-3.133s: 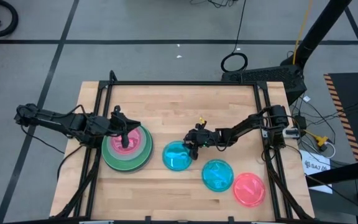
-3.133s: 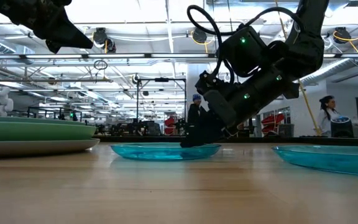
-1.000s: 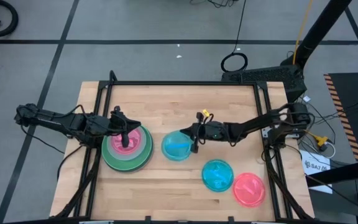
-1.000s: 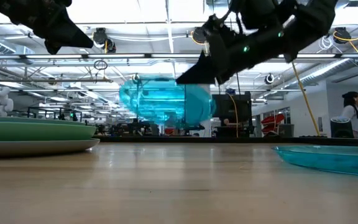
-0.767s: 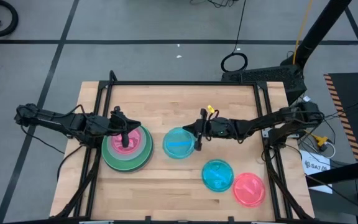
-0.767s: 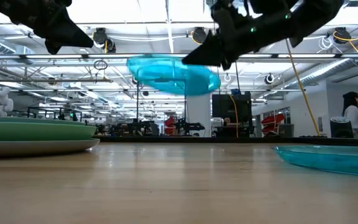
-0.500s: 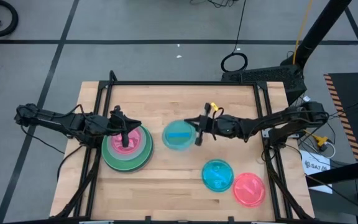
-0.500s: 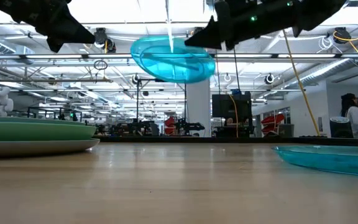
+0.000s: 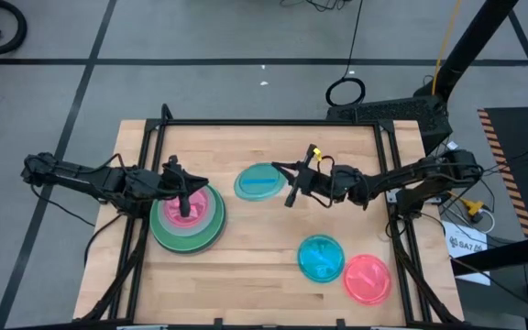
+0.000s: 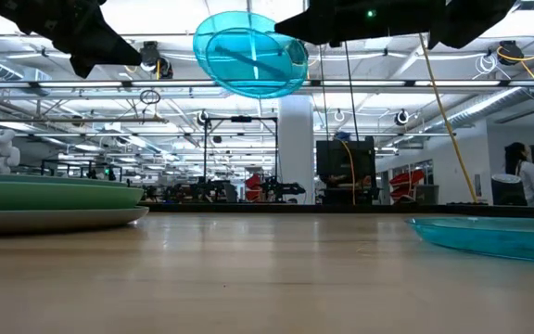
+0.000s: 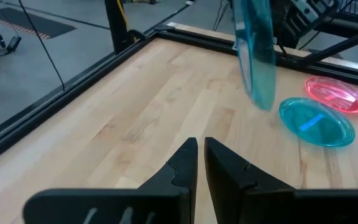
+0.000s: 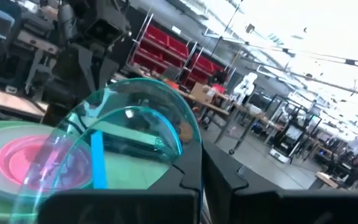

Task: Stack plastic plates
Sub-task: Stack the top light blue plate on top of the light pink plate

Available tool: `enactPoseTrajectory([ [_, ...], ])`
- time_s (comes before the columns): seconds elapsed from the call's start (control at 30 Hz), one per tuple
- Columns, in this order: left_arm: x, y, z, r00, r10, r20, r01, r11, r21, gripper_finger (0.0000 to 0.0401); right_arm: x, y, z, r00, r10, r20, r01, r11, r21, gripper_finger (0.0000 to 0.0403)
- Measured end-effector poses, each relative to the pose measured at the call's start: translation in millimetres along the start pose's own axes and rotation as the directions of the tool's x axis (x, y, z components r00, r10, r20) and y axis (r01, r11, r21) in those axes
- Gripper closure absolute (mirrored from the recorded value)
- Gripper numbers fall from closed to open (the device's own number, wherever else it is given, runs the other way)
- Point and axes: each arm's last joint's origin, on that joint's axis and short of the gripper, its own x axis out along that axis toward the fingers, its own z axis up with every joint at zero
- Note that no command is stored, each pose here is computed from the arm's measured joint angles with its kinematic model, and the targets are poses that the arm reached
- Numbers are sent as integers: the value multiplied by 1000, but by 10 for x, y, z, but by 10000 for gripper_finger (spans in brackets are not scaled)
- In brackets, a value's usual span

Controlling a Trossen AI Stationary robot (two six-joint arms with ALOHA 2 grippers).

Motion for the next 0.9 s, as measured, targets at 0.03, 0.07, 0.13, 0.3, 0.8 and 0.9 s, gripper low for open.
enactPoseTrajectory([
  [0.03,0,-1,2,1000,-1,2,1,1000,0,366,0,1,1,1000,0,1,0,1000,-1,403],
  [0.07,0,-2,8,1000,-2,7,2,1000,-2,366,0,2,-1,1000,1,0,-1,1000,-6,403],
  [0.13,0,-11,37,999,-12,35,12,1000,-16,366,1,3,-3,1000,0,-2,0,1000,-23,403],
  [0.3,-9,-69,104,984,-162,75,165,986,-39,366,-1,1,-23,998,-37,-41,32,992,-121,403],
  [0.8,288,-236,156,976,-173,135,168,984,51,302,-64,131,28,999,-2,-47,-8,978,-210,403],
  [0.9,358,-267,143,977,-169,133,164,985,48,269,-73,143,48,999,0,-35,-8,973,-231,403],
])
